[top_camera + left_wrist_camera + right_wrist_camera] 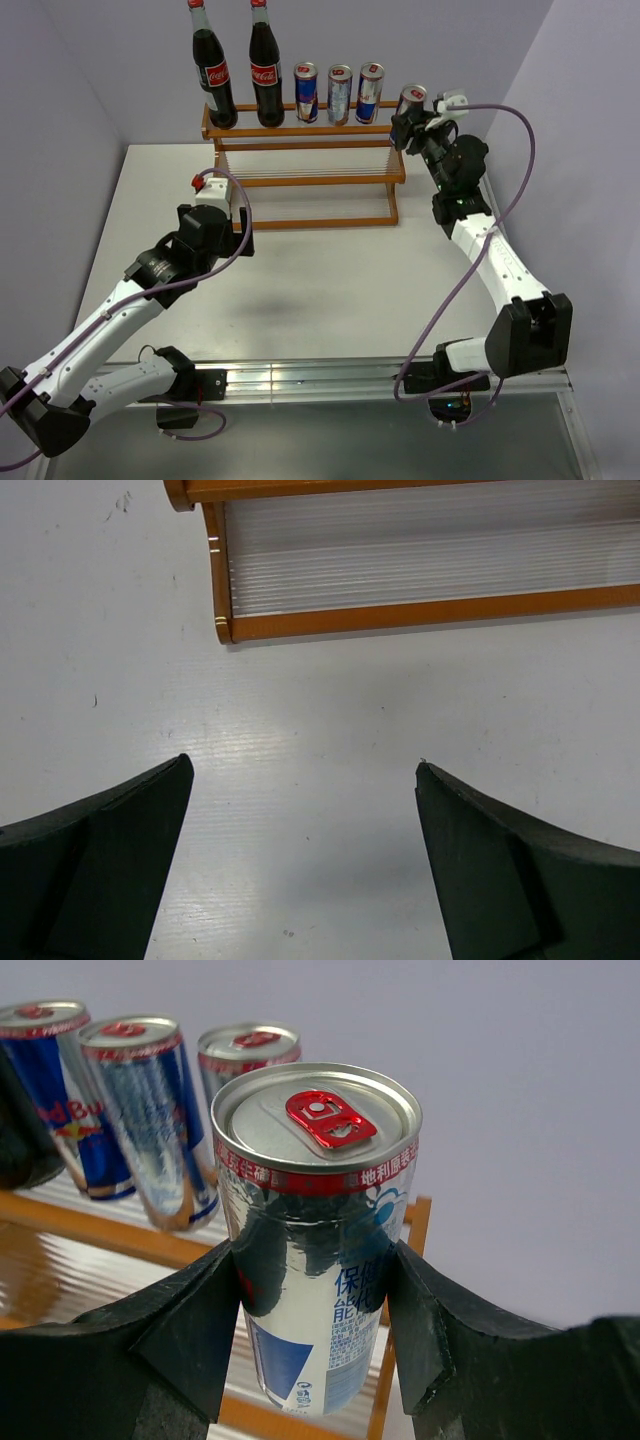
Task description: Place and organize the beverage onto the shelf
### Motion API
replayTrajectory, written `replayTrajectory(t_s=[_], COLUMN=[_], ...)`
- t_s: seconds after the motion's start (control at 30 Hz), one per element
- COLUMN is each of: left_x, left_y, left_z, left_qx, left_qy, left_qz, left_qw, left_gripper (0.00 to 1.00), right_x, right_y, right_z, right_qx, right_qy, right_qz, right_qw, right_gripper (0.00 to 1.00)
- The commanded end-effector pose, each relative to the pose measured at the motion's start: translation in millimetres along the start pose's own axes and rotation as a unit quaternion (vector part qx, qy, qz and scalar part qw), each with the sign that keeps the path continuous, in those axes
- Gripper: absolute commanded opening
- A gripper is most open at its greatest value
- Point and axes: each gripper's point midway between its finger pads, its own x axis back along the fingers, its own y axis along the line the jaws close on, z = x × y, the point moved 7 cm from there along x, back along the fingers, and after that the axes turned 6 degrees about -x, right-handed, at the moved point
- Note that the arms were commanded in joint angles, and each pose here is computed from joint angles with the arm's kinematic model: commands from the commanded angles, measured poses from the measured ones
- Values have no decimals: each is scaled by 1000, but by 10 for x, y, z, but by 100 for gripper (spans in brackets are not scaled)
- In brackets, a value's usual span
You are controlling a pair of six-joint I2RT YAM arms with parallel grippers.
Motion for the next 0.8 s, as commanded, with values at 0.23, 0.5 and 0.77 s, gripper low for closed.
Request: replayTrajectory(t_s=[0.23,0.5,0.77], left_x=[52,65,68], left_y=[10,8,-3], left_z=[-82,-86,-62], left_qx=[3,3,3], left_qy=[-26,-29,-27], left_qz=[15,19,25], left_qw=[1000,999,999], left_gripper=[99,99,100], right_x=[-476,-656,-786], right_y=[-34,-159,-258], right_z=[-636,-454,-341], right_qx=[21,21,10], right_qy=[-90,-59,-46], right_qz=[-91,-112,-140], right_qw=[992,992,989], right_gripper=[0,0,0])
